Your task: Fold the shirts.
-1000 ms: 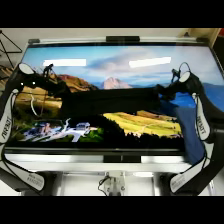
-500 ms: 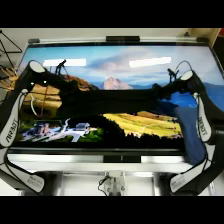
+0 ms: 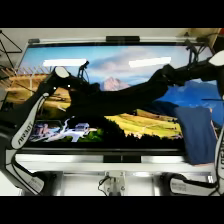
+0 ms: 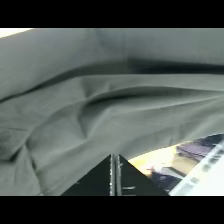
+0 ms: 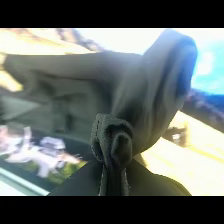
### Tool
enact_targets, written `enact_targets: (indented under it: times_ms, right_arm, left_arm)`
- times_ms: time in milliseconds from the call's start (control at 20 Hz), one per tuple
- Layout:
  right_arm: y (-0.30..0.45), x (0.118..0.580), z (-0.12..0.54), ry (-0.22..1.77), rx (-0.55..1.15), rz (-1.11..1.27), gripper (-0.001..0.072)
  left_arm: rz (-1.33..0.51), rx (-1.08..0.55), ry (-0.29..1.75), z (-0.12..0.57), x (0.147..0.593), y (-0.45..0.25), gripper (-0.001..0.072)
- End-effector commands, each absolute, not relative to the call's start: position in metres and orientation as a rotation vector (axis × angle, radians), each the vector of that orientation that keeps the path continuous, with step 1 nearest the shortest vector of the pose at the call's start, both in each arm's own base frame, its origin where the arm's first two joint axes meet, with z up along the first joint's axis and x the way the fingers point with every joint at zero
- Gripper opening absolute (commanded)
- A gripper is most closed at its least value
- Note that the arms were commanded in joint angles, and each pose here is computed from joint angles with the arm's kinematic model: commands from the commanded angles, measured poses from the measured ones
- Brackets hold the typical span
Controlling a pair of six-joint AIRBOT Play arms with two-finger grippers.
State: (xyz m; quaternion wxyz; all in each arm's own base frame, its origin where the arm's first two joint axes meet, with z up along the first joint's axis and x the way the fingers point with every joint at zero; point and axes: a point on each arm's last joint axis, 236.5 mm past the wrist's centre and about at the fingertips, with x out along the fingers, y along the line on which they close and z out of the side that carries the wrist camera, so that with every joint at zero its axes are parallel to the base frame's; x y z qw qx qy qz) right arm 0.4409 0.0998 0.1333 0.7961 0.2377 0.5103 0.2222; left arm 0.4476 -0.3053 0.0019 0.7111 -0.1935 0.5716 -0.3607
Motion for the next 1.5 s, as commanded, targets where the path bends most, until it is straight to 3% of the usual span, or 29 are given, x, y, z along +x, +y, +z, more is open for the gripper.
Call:
enact_targets:
  times_ms: [0, 250, 400, 550, 700, 850, 1000, 1300, 1350, 1400, 1450]
  right_arm:
    - [0.124, 0.416, 0.183, 1.046, 0.587, 0.575, 0.0066]
    - [0.151, 0.380, 0.256, 0.943, 0.697, 0.694, 0.0067]
    - [0.147, 0.365, 0.263, 0.950, 0.690, 0.646, 0.0066]
    - [0.131, 0.367, 0.245, 0.992, 0.650, 0.550, 0.0066]
    - [0.120, 0.377, 0.217, 1.045, 0.594, 0.473, 0.0066]
    - [0.144, 0.391, 0.176, 1.132, 0.511, 0.466, 0.0066]
    - [0.197, 0.414, 0.143, 1.148, 0.487, 0.522, 0.0066]
    - [0.307, 0.430, 0.029, 1.290, 0.506, 0.564, 0.0067]
    - [0.321, 0.428, 0.009, 1.320, 0.527, 0.563, 0.0101]
    - [0.332, 0.427, -0.005, 1.347, 0.560, 0.567, 0.0354]
    - [0.338, 0.427, -0.012, 1.367, 0.596, 0.577, 0.0673]
  left_arm:
    - [-0.854, -0.511, 1.256, 0.004, 0.439, -0.350, 0.0034]
    - [-0.933, -0.463, 1.251, -0.014, 0.396, -0.432, 0.0034]
    - [-0.956, -0.573, 1.191, -0.007, 0.385, -0.481, 0.0034]
    - [-0.978, -0.560, 1.161, -0.002, 0.388, -0.480, 0.0033]
    - [-0.962, -0.445, 1.169, 0.009, 0.414, -0.413, 0.0032]
    - [-0.805, -0.339, 1.125, 0.042, 0.457, -0.301, 0.0032]
    - [-0.664, -0.355, 1.004, 0.107, 0.481, -0.193, 0.0032]
    - [-0.472, -0.386, 0.854, 0.204, 0.446, -0.052, 0.0033]
    - [-0.456, -0.383, 0.845, 0.212, 0.437, -0.042, 0.0033]
    - [-0.445, -0.378, 0.835, 0.218, 0.431, -0.036, 0.0033]
    - [-0.440, -0.369, 0.827, 0.224, 0.425, -0.032, 0.0033]
